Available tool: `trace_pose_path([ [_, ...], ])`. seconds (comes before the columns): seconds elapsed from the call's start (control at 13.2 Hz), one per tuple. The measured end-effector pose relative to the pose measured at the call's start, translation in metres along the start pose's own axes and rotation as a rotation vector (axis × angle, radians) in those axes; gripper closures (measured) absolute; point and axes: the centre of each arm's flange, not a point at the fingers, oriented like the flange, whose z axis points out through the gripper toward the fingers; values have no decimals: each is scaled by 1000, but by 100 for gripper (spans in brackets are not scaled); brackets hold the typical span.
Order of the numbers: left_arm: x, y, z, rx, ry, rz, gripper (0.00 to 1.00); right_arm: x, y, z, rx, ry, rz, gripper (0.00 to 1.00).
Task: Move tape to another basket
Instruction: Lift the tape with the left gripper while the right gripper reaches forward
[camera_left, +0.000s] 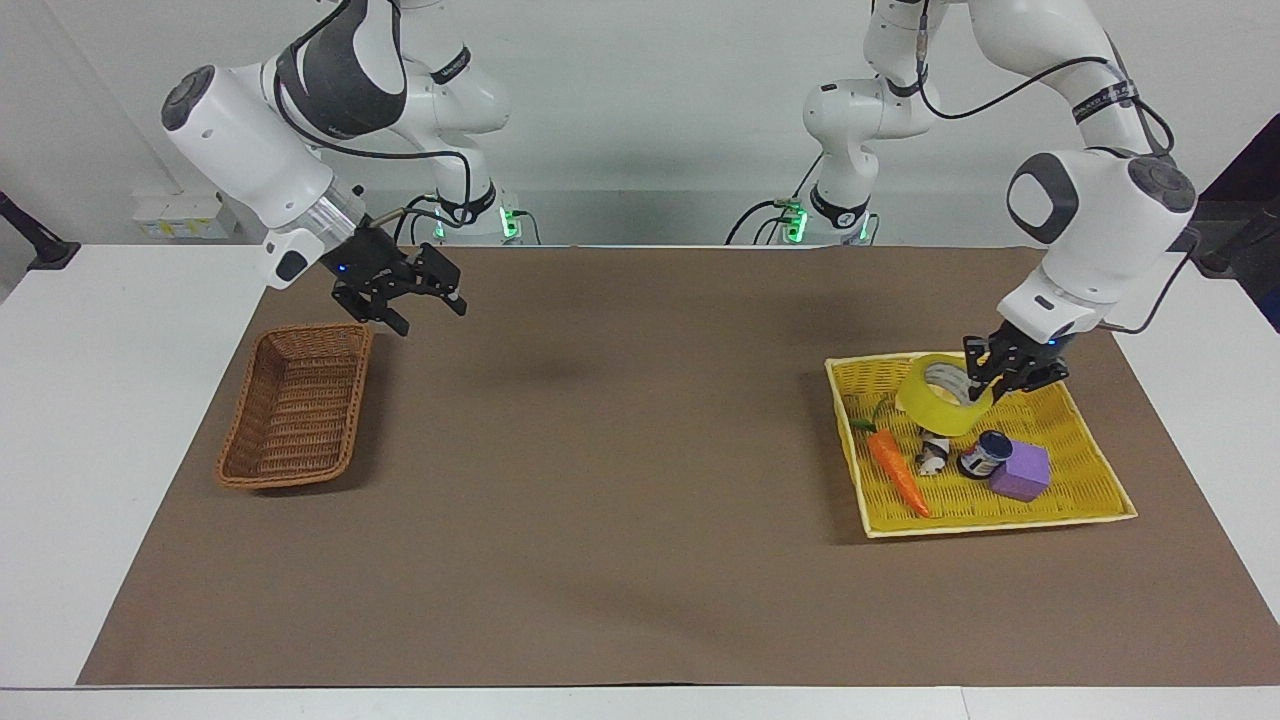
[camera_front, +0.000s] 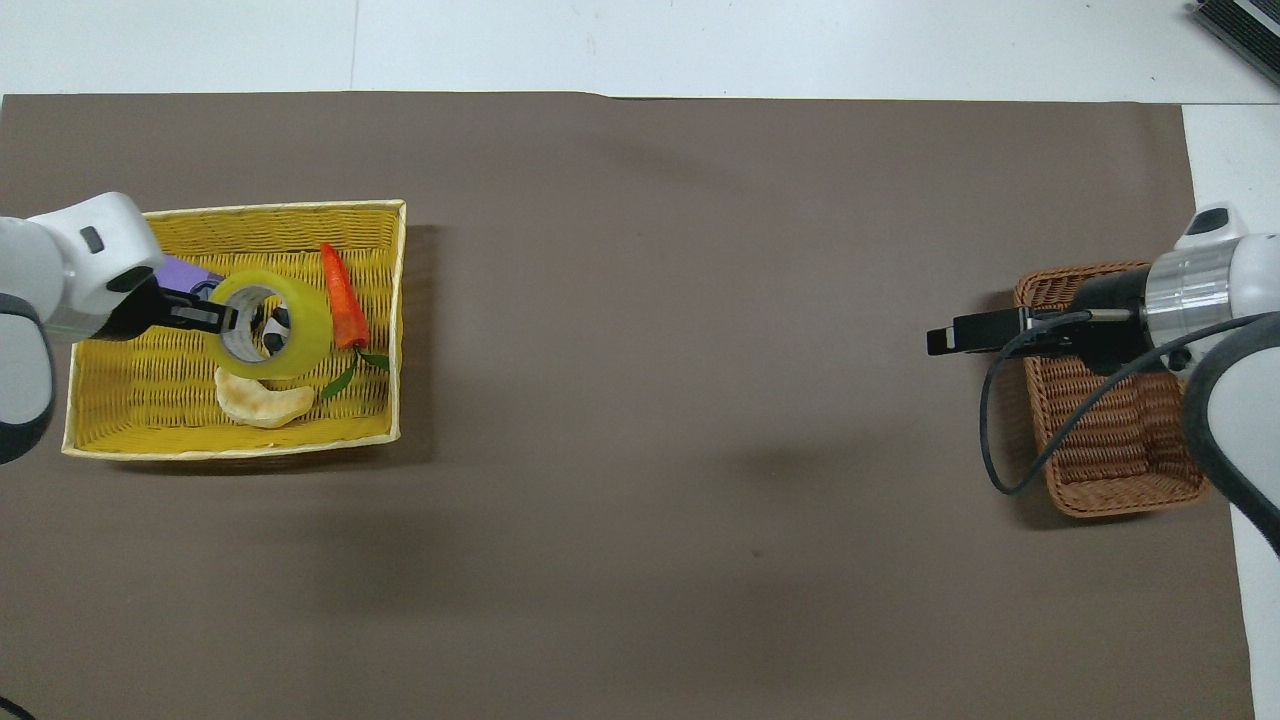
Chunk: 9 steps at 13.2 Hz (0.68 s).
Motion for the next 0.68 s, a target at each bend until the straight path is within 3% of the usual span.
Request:
trace_pose_path([
  [0.38,23,110,27,-100,50,-186,78,8,-27,57,188,79,-11,0],
  [0.68,29,174,50,-164,55,-284,78,5,-84,105,217,193,-18,0],
])
